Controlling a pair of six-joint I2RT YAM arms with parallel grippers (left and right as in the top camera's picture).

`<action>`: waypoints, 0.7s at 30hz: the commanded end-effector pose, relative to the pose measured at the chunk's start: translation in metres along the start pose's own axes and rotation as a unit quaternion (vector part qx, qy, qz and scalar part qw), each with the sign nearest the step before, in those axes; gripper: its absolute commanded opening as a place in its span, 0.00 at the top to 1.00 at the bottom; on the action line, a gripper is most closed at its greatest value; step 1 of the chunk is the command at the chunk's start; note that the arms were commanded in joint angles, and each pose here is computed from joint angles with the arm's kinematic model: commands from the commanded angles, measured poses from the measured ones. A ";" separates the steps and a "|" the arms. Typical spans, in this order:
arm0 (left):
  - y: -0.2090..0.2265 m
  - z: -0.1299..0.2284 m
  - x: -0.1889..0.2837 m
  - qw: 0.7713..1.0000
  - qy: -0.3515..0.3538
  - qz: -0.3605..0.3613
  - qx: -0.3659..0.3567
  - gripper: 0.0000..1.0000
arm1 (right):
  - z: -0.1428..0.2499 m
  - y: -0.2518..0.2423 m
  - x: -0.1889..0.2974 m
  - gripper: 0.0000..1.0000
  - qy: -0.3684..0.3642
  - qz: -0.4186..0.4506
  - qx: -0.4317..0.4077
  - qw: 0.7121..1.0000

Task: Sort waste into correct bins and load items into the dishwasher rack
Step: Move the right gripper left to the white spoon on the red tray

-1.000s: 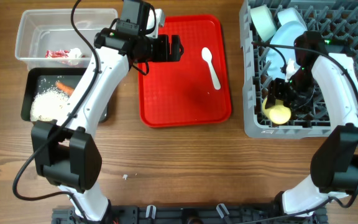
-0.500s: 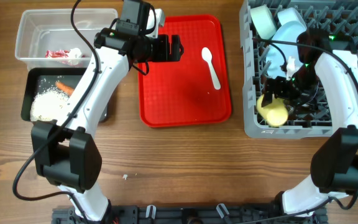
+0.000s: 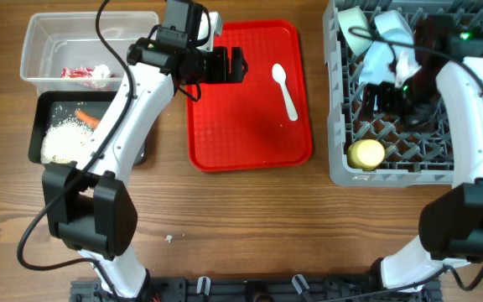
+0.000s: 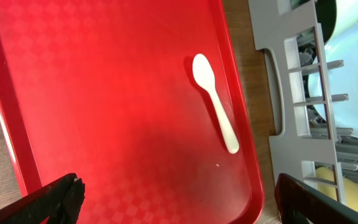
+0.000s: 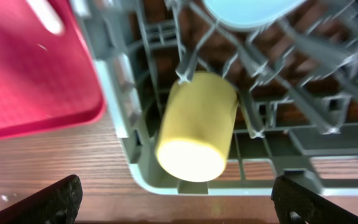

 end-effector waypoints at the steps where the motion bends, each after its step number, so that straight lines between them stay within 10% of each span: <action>1: -0.003 -0.003 0.004 1.000 -0.008 -0.001 -0.008 0.00 | -0.018 0.019 0.050 0.00 -0.086 -0.018 0.020 0.996; 12: -0.003 -0.003 0.004 1.000 -0.008 -0.001 -0.008 0.00 | -0.073 0.138 0.082 0.04 -0.257 -0.079 0.173 0.947; 21: -0.002 -0.004 0.004 1.000 -0.009 -0.003 -0.008 0.00 | -0.130 0.178 0.009 0.10 -0.259 -0.075 0.179 0.946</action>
Point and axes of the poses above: each gripper's point midway between its finger pads, its own x axis back along the fingers, its own y axis along the line the jaws close on, z = x × y, the point moved 2 cm from there along x, back along the fingers, and after that the axes turned 2 degrees about x, right-handed, at the moved point
